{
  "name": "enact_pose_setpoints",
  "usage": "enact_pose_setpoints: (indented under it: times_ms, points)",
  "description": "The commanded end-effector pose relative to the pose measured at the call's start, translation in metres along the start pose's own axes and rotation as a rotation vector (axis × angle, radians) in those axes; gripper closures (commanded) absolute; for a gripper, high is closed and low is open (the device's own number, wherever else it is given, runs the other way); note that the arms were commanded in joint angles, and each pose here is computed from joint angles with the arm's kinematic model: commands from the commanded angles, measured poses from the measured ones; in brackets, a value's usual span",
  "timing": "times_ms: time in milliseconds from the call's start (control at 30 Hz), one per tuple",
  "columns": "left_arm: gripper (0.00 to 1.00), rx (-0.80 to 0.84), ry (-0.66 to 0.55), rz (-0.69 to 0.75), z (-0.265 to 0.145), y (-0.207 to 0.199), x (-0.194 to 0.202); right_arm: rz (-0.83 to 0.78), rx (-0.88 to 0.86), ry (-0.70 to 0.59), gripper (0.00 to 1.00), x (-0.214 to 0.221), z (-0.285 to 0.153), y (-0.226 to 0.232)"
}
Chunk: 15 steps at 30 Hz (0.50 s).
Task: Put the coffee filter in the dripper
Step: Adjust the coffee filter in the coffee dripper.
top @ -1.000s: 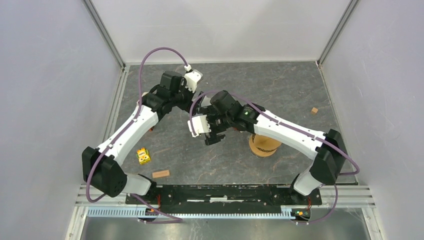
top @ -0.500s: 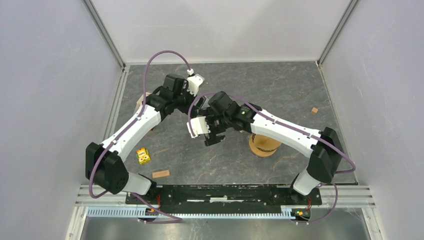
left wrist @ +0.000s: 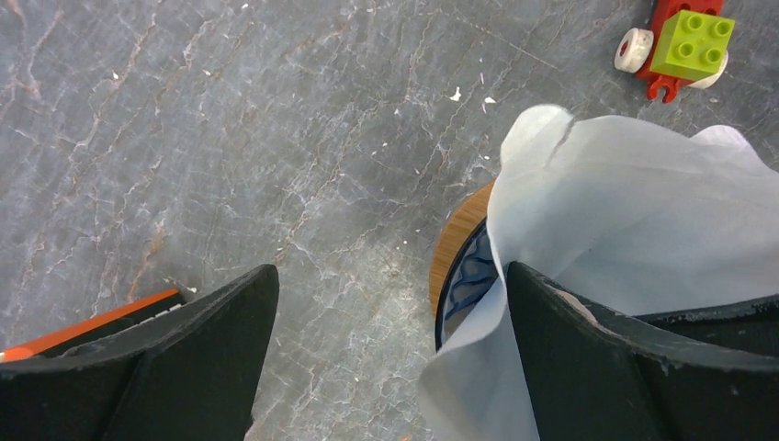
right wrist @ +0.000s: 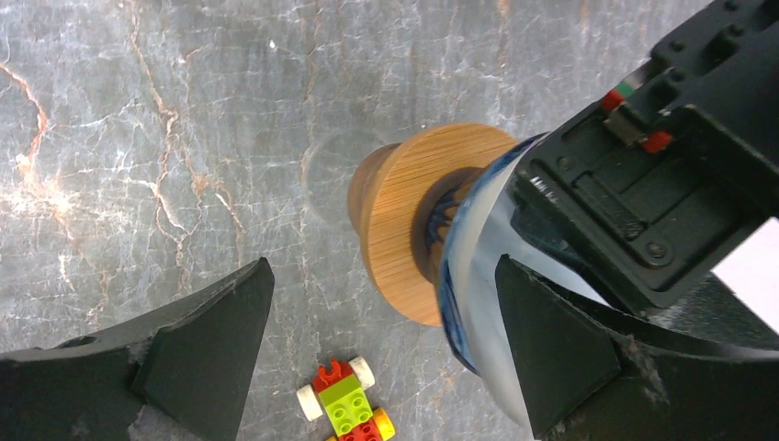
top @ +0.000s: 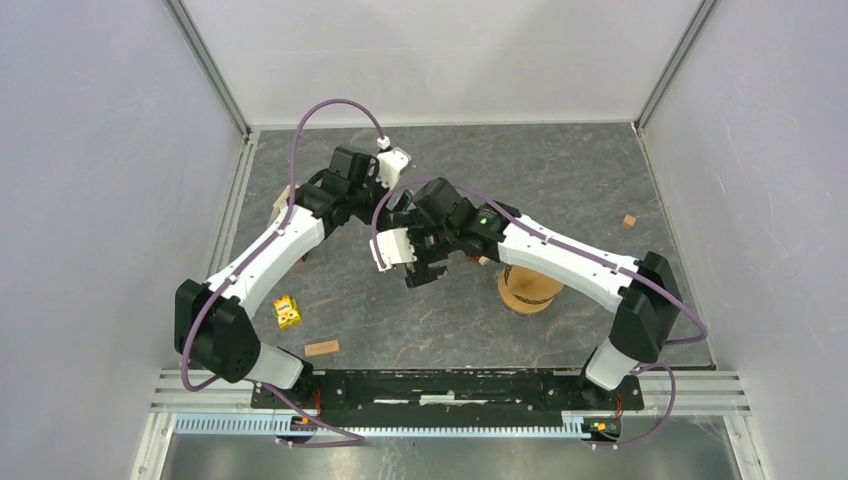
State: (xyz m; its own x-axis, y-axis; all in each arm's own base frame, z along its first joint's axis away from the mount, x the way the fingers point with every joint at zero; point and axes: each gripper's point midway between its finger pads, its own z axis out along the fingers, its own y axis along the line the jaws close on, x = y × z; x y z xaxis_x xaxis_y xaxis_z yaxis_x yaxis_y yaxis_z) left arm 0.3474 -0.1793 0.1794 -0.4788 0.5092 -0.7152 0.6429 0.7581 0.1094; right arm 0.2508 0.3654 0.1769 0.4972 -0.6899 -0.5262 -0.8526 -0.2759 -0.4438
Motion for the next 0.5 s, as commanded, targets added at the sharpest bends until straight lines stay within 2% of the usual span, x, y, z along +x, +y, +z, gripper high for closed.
enact_pose_setpoints:
  times_ms: [0, 467]
  points:
    - [0.0, -0.014, -0.07, 0.049, -0.015, 0.005, -0.028, -0.01, 0.092, -0.068, 0.02, -0.03, -0.029, -0.027]
    - [0.0, 0.021, -0.131, 0.047, -0.038, -0.002, -0.047, -0.003, 0.126, -0.081, 0.02, -0.037, -0.054, -0.029]
